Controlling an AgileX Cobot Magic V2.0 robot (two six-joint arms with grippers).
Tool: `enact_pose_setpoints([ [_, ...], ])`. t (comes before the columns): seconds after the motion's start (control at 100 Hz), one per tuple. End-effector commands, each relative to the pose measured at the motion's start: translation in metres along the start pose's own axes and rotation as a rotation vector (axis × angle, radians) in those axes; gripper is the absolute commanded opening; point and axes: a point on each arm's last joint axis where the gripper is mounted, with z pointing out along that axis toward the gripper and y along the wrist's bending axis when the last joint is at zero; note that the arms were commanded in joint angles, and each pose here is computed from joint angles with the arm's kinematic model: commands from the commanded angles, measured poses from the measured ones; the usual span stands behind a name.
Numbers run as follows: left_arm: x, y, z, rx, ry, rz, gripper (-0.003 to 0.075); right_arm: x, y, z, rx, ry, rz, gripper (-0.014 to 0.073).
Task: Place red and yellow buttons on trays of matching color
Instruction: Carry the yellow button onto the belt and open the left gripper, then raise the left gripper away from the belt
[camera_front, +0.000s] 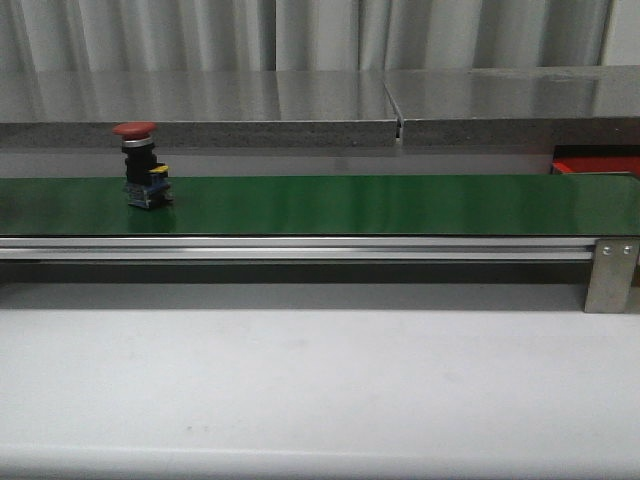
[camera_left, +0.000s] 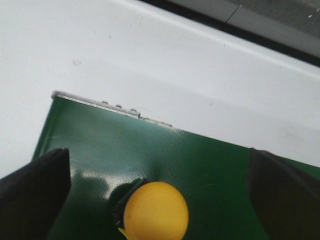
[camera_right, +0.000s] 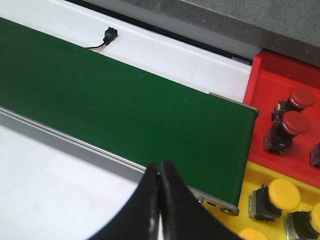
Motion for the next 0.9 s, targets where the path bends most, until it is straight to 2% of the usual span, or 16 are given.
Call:
enact_pose_setpoints([
  [0.0, -0.023, -0.018, -0.048, 0.028, -0.188, 0.037, 0.0692, -0.011, -0.001, -0.007, 0.032, -0.076, 0.000, -0.0109],
  [0.2, -0.028, -0.038, -0.101, 0.047, -0.320, 0.119, 0.0692, -0.011, -0.001, -0.007, 0.032, -0.076, 0.000, -0.0109],
  [0.39, -0.004, -0.069, -0.148, 0.090, -0.462, 0.199, 0.0692, -0.011, -0.001, -0.007, 0.032, -0.076, 0.000, -0.0109],
  [0.67, 0.084, -0.090, -0.190, 0.183, -0.596, 0.252, 0.0691, -0.011, -0.001, -0.007, 0.032, -0.076, 0.000, -0.0109],
  [0.89, 0.160, -0.071, -0.212, 0.227, -0.670, 0.263, 0.0690, -0.011, -0.001, -0.007, 0.032, -0.076, 0.000, -0.0109],
])
